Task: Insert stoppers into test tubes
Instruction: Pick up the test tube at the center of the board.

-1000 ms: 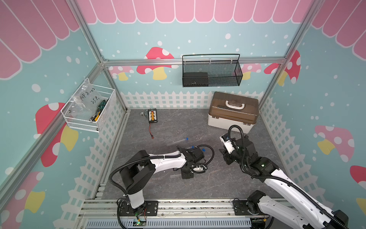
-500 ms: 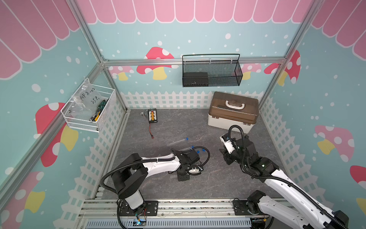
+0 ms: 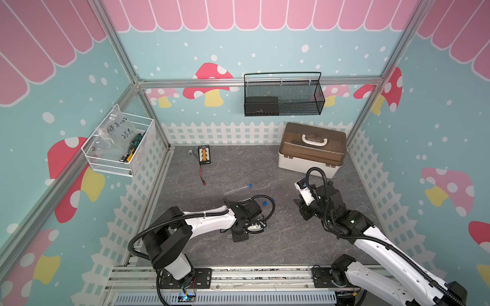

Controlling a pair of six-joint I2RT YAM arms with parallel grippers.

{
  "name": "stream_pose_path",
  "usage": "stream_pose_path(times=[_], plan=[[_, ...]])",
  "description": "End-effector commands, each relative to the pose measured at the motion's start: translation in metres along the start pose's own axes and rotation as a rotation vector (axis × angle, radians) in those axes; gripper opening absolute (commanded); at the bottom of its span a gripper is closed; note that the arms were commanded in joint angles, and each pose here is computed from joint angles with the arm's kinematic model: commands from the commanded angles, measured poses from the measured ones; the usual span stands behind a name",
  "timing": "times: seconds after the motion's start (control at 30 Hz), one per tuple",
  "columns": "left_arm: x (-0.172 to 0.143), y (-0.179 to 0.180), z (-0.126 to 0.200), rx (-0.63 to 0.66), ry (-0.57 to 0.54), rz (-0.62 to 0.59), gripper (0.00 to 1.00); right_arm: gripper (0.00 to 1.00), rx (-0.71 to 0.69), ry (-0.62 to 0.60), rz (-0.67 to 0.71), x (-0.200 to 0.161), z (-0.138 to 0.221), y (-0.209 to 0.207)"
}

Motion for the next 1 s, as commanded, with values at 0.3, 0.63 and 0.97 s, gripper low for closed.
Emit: stream_pose_path(times=[0.3,0.63,0.97], plan=[[-0.003,-0.001,-0.013,-0.027,0.03,-0.019,0.29,0.29,-0.007,0.009,0.001,-0.001,0.003,-0.002],[-0.003,-0.001,-0.012,-0.013,-0.003,-0.019,0.17,0.29,0.0,0.015,-0.02,-0.001,0.001,-0.001],[0.005,-0.003,0.026,0.039,-0.313,-0.089,0.15,0.3,0.054,-0.011,-0.263,-0.001,0.009,0.002]])
Point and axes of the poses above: each gripper's point midway between its finger pads, its own z axis back along the fingers, its own y axis along the line the jaws close on, x = y × z, the point moved 10 cm from there along z, back along the fingers, and after that the axes turned 3 degrees about -z, right-handed, at the moved point
